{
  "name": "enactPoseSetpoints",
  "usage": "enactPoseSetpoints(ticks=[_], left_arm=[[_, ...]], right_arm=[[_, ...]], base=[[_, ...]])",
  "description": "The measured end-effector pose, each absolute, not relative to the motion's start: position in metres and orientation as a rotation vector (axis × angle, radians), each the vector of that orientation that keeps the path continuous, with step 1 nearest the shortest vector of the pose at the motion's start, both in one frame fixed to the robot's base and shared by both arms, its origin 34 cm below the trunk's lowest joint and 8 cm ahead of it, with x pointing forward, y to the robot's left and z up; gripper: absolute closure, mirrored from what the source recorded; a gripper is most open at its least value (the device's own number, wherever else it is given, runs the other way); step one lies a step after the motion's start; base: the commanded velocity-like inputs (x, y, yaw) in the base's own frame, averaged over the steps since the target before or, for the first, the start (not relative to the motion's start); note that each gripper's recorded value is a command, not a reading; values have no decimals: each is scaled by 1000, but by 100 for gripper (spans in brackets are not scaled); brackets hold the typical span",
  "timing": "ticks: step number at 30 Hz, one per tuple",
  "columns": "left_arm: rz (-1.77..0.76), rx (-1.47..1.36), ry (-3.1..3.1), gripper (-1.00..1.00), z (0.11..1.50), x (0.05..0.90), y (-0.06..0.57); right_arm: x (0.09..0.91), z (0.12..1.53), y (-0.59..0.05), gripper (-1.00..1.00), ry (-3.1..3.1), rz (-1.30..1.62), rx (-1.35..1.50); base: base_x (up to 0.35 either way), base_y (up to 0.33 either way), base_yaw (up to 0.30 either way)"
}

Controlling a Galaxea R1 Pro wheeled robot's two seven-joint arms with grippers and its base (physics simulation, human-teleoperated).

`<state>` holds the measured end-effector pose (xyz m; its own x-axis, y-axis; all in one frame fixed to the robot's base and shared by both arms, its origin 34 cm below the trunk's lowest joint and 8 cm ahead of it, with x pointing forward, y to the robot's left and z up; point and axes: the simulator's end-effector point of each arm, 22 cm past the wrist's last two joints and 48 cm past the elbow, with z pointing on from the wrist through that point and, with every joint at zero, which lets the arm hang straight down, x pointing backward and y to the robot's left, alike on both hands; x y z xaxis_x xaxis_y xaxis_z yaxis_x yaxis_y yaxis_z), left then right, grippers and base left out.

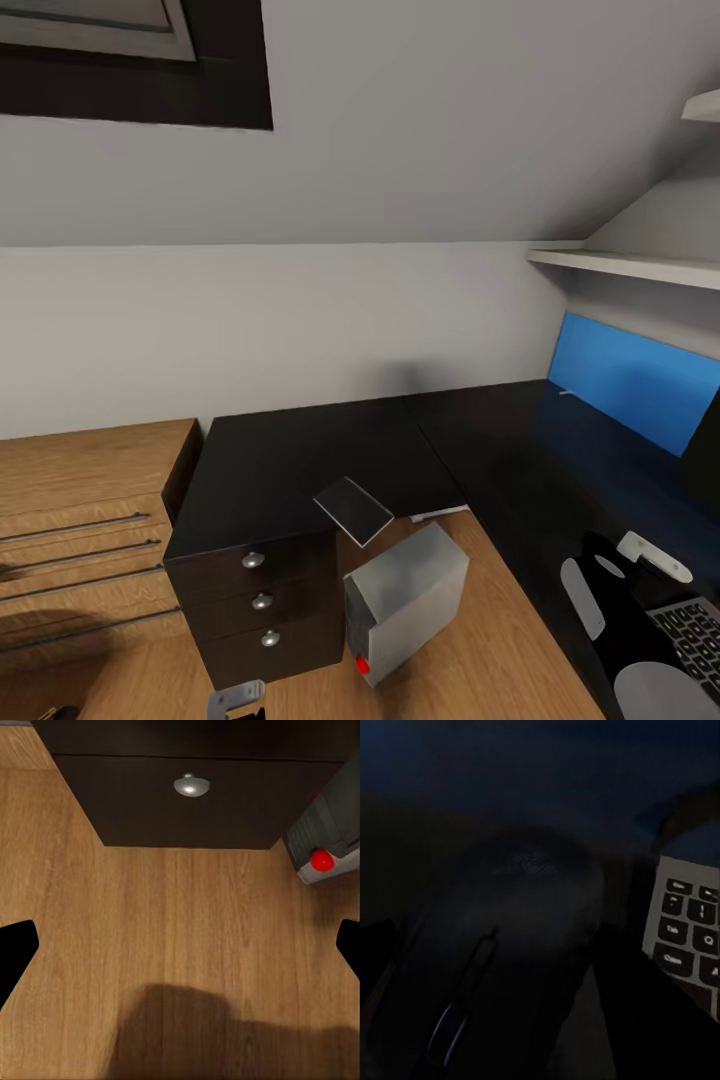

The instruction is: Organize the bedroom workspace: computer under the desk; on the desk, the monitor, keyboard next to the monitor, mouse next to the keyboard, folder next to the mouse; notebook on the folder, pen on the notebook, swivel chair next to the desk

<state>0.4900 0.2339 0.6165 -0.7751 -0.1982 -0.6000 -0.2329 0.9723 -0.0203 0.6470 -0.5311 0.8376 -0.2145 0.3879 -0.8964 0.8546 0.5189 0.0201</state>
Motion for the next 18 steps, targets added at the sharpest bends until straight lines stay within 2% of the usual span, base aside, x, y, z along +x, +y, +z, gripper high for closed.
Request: enactPoseSetpoints(ticks=[4,12,18], left_arm=[[75,-296,2489,-100,614,487,234],[74,-294,2488,-100,614,487,233],[74,-294,2488,-100,614,487,233]], right_arm=[[641,826,-544,100,1822,-635,1018],[640,812,-560,100,1869,-631,984],[641,812,-570,100,1847,-642,985]], base=[[48,0,0],[193,0,0],[18,0,0]])
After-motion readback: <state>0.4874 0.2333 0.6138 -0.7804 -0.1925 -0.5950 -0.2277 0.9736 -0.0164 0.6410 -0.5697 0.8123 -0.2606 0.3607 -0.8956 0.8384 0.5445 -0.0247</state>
